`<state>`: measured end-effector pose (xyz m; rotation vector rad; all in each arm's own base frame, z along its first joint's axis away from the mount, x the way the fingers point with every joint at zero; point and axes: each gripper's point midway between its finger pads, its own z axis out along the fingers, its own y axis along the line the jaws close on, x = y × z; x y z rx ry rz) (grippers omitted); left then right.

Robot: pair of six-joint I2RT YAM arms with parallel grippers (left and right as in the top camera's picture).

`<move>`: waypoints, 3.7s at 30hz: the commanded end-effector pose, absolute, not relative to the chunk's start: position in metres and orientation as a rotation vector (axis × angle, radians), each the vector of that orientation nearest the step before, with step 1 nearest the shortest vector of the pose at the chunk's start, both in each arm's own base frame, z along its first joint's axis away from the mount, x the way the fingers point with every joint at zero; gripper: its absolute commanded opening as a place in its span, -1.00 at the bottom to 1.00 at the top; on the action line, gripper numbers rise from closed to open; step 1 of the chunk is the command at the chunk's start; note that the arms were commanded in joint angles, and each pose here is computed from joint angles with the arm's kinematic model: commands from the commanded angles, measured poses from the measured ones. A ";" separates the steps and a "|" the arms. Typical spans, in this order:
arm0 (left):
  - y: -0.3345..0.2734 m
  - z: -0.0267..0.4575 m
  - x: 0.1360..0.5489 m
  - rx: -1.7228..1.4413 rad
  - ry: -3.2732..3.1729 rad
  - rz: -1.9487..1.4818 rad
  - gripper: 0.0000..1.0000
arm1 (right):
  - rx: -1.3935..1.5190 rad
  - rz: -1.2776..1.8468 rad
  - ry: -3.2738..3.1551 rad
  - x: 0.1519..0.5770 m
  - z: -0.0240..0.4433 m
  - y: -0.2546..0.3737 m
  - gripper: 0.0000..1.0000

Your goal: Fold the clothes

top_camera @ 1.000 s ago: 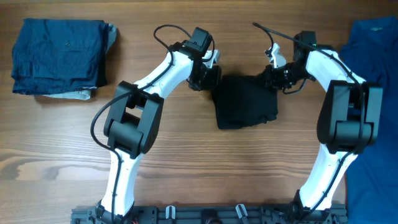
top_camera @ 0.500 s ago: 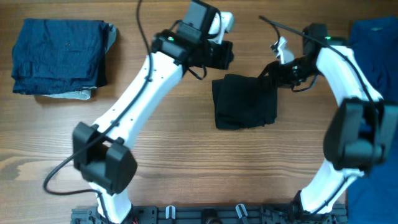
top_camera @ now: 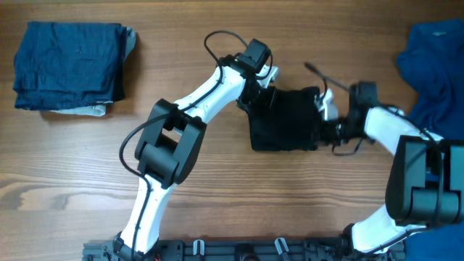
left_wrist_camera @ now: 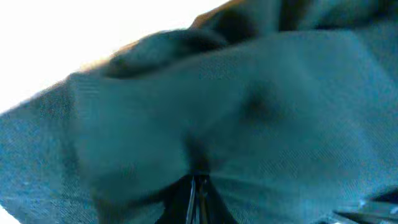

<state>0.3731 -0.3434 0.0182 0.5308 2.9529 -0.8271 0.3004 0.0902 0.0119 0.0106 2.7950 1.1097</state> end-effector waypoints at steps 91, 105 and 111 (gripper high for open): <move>-0.298 -0.039 0.310 0.231 3.197 -0.364 0.29 | 0.793 0.333 2.615 0.276 0.082 -0.037 0.99; -0.290 0.106 0.443 0.051 2.680 -0.332 -0.92 | 0.786 0.297 2.580 0.284 0.083 -0.043 0.99; -0.202 0.246 0.558 -0.235 2.226 -0.456 -0.92 | 0.786 0.298 2.580 0.284 0.083 -0.043 0.99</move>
